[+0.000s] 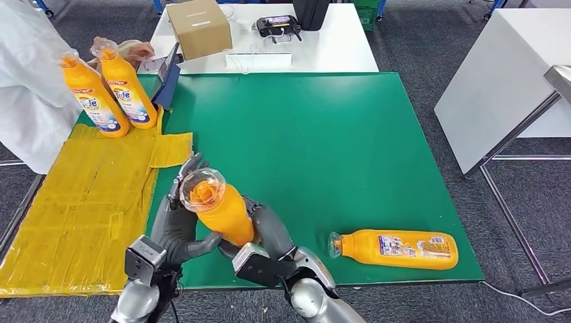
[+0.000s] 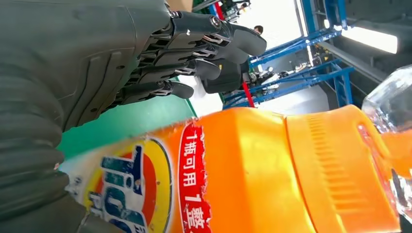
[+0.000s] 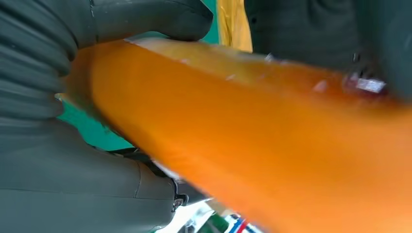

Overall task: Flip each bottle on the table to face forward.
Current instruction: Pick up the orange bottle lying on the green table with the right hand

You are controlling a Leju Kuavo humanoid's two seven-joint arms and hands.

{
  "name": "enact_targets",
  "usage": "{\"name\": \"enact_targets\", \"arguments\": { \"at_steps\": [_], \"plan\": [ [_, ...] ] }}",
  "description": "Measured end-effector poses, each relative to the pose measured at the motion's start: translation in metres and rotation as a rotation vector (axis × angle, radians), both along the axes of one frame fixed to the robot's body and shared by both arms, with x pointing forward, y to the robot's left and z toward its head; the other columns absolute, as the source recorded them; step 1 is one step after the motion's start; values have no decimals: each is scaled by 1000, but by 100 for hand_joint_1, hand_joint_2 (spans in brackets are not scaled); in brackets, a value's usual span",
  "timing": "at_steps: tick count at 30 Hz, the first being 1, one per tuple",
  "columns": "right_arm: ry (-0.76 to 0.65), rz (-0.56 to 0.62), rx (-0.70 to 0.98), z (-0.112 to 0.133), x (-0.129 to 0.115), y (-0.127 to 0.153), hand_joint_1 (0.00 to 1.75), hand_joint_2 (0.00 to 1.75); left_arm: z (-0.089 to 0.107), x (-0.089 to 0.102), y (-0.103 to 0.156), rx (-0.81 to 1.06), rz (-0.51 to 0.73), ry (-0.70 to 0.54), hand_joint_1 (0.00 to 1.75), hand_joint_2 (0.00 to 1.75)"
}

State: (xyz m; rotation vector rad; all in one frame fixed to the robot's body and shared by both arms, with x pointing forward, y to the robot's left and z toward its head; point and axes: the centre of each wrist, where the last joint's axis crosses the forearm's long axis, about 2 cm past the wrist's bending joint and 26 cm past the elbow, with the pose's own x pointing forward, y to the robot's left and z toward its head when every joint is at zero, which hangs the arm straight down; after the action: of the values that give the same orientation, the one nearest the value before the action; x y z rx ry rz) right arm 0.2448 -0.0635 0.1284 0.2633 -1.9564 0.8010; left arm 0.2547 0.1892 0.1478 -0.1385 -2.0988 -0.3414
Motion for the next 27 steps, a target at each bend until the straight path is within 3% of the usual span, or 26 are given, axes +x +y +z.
{"name": "enact_targets", "arguments": {
  "at_steps": [9, 27],
  "plan": [
    [-207, -23, -198, 6, 2, 6, 175, 175, -3, -4, 3, 119, 102, -66, 0, 175],
    [-223, -11, -245, 2, -5, 8, 175, 175, -5, -8, -3, 317, 198, -188, 0, 175]
  ]
}}
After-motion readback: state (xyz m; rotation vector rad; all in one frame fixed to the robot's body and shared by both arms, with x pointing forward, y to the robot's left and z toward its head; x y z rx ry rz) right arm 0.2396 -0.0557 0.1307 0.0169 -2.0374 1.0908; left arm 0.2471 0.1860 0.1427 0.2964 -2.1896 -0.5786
